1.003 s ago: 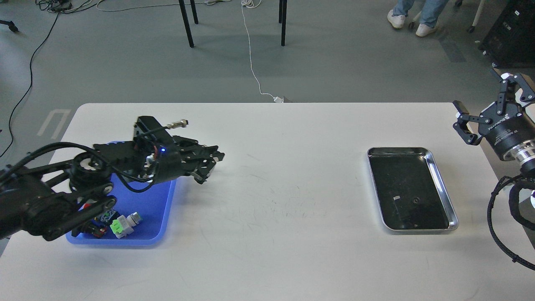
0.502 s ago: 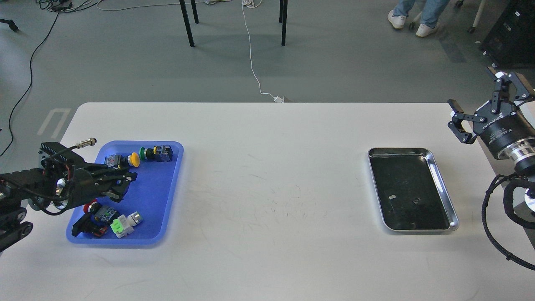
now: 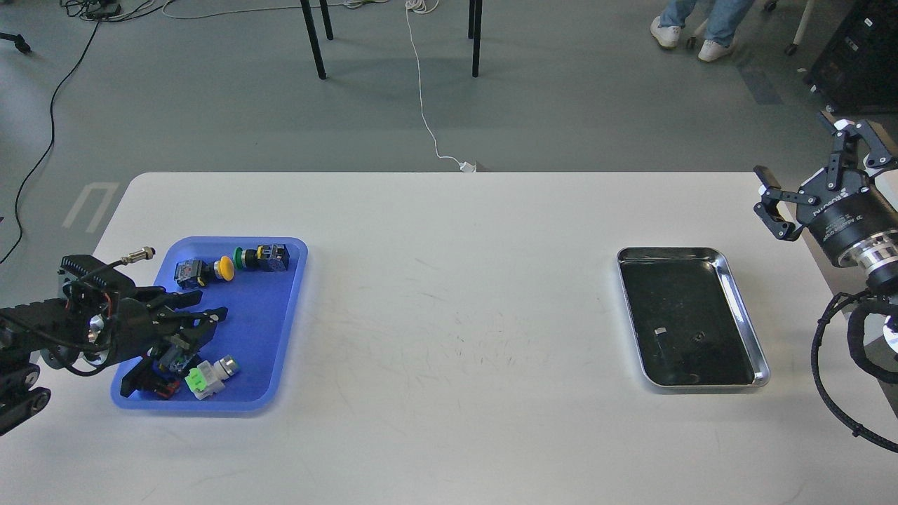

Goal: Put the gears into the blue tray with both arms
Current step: 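Carry the black piece into the blue tray and open the left gripper, then lift the left gripper away from the blue tray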

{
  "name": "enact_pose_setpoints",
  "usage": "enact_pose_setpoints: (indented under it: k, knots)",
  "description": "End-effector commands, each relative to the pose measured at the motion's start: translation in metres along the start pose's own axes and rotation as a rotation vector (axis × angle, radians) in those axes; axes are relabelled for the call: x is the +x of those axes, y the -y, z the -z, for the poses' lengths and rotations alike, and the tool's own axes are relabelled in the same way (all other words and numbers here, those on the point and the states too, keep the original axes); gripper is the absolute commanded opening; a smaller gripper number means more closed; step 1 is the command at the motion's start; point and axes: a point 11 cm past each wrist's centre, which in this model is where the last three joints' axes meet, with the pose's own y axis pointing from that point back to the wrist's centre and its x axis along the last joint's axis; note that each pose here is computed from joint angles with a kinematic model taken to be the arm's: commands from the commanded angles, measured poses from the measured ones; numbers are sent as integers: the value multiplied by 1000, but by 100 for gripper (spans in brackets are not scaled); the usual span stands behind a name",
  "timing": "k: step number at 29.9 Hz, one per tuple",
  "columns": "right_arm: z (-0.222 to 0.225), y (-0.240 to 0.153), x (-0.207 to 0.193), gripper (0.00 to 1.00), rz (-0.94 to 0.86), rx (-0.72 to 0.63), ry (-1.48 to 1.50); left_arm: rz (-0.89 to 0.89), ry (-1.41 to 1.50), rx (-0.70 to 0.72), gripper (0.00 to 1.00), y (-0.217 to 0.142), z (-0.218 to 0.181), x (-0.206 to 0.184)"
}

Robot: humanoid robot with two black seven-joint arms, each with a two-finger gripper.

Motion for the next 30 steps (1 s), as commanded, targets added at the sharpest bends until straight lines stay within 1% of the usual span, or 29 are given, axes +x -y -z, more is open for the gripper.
enact_pose_setpoints:
  k: [1, 3, 4, 6, 8, 9, 12, 16, 18, 23, 27, 30]
  knots:
    - [2, -1, 2, 96, 0, -1, -8, -63, -40, 11, 74, -4, 6, 17]
    - [8, -1, 5, 96, -2, 3, -26, -173, -160, 29, 86, -6, 13, 41]
    - [13, -1, 6, 96, -1, 8, -39, -242, -250, 32, 90, -8, 17, 57]
    - [25, 3, 4, 96, 8, 23, -56, -353, -408, 19, 95, -10, 21, 85]
    - [37, 5, 4, 96, 15, 35, -83, -453, -556, -1, 97, -13, 24, 111]
    - [43, 5, 4, 96, 21, 37, -104, -508, -629, -14, 97, -16, 27, 126]
    - [57, 7, 2, 96, 47, 38, -187, -614, -816, -65, 97, -19, 29, 155]
    - [76, 8, 1, 96, 64, 52, -258, -651, -1057, -232, 97, 2, -1, 192]
    - [84, 9, -2, 96, 73, 59, -273, -665, -1166, -294, 97, 6, -9, 206]
    - [96, 7, -8, 96, 109, 50, -346, -717, -1420, -403, 98, 8, -15, 227]
    - [99, 0, -19, 96, 181, -2, -498, -801, -1595, -524, 98, -1, -13, 249]
    - [105, -5, -26, 96, 239, -56, -645, -823, -1696, -607, 98, -4, -14, 258]
